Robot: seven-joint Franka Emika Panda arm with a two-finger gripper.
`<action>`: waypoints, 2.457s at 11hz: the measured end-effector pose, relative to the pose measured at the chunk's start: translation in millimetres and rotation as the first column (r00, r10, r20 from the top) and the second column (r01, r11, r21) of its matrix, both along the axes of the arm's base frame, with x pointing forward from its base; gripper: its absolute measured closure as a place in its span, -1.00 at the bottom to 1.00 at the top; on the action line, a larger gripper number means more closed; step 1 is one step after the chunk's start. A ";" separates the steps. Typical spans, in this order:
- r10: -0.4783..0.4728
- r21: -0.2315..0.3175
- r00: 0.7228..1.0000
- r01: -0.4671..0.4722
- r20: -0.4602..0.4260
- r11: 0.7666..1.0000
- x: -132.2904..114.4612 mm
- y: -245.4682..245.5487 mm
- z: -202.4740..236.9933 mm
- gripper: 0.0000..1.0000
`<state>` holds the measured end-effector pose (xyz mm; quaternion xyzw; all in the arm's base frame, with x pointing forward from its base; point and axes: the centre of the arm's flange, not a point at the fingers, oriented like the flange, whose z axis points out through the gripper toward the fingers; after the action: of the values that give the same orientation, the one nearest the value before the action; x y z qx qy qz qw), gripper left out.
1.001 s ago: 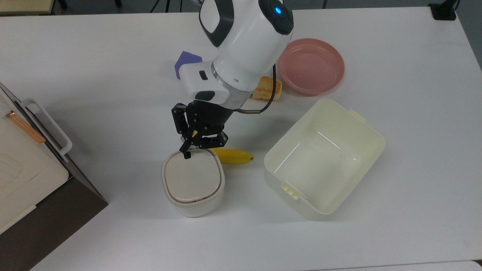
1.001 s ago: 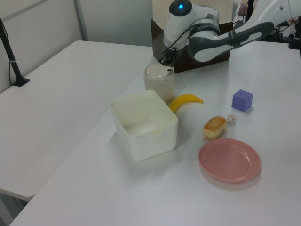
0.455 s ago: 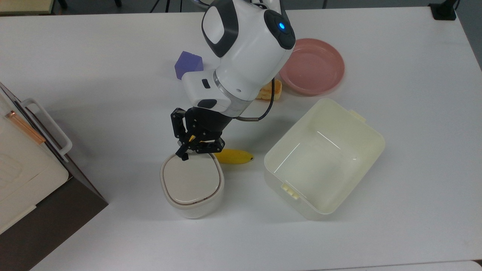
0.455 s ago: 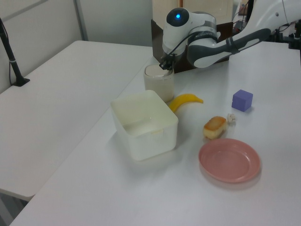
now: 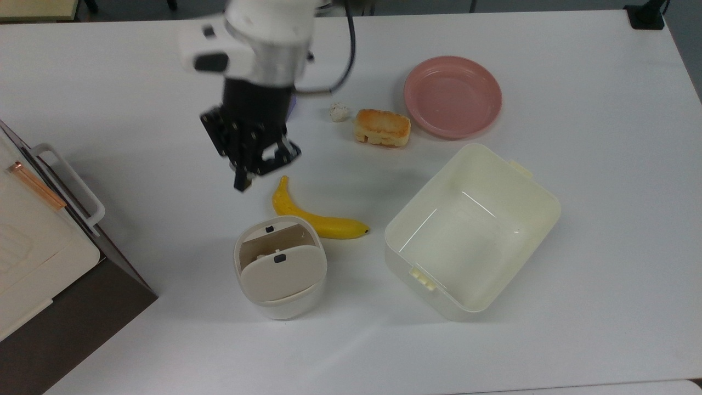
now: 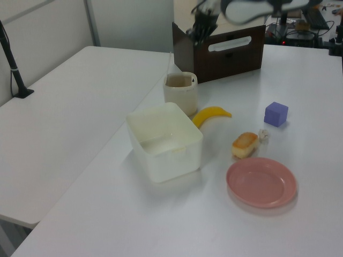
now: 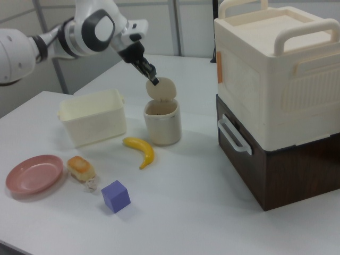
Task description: Open the trash can
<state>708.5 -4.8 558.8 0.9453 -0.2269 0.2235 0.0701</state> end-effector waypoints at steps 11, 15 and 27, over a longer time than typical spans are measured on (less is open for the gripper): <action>0.329 0.144 0.881 -0.297 -0.340 0.944 -114.1 -9.0 31.4 0.89; 0.363 0.187 0.857 -0.314 -0.366 0.931 -125.9 -9.9 34.8 0.35; 0.402 0.211 0.840 -0.346 -0.364 0.914 -139.2 5.1 46.1 -1.00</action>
<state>569.3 0.3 604.9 0.9993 -0.0333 0.0189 0.0051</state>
